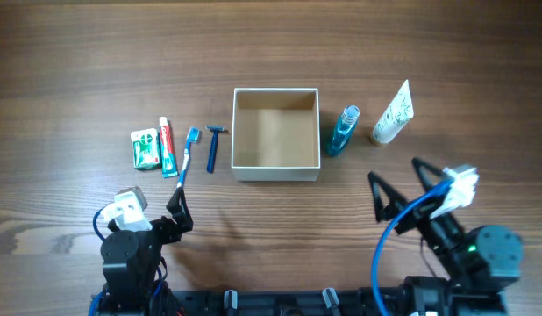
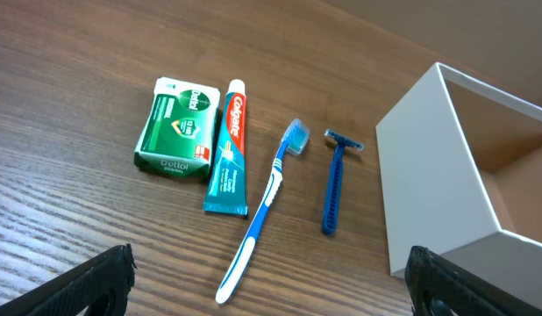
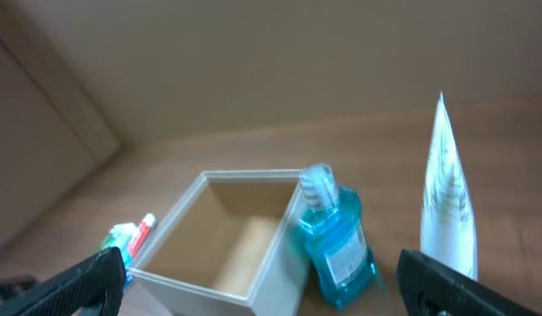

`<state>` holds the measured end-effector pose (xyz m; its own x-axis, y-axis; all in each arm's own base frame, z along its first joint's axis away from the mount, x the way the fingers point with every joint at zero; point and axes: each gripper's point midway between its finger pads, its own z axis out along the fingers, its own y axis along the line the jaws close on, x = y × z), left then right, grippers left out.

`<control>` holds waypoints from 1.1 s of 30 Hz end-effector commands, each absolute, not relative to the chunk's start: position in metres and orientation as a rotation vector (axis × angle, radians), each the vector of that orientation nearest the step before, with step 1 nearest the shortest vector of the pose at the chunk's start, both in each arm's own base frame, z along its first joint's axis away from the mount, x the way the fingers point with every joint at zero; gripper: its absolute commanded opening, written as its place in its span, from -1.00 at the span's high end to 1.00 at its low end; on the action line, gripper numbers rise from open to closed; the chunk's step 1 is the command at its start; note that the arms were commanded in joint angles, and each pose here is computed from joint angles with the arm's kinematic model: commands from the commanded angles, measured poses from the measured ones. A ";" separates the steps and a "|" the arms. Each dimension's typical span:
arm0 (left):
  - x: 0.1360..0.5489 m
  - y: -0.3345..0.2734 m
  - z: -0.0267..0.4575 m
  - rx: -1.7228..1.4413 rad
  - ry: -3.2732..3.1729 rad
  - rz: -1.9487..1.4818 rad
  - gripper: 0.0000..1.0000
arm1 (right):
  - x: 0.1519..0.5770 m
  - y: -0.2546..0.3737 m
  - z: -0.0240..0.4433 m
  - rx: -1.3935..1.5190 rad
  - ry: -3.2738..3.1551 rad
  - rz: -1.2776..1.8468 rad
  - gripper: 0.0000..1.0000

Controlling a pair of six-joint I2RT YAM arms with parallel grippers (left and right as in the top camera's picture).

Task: Pack container
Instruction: 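Move the right gripper toward the blue mouthwash bottle, then grasp the blue mouthwash bottle with the right gripper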

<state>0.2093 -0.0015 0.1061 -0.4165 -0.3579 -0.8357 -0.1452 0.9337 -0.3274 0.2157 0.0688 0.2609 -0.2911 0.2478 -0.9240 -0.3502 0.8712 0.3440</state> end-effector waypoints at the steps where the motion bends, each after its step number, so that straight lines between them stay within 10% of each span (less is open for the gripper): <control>1: 0.209 -0.006 0.100 -0.327 2.020 -0.254 -1.00 | 0.236 0.067 0.297 -0.080 1.908 0.568 -0.99; 12: 0.209 -0.006 0.100 -0.327 2.020 -0.254 -1.00 | 0.311 0.108 0.357 -0.025 2.223 1.043 -0.99; 33: 0.209 -0.006 0.100 -0.327 2.020 -0.254 -1.00 | 0.361 0.113 0.141 0.623 2.813 0.132 -0.97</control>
<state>0.2093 -0.0015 0.1054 -0.4178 -0.3579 -0.8351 -0.1457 0.9336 -0.3272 0.3548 0.1175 0.1591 -0.8846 0.3940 -0.2494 0.3540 0.9156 0.1907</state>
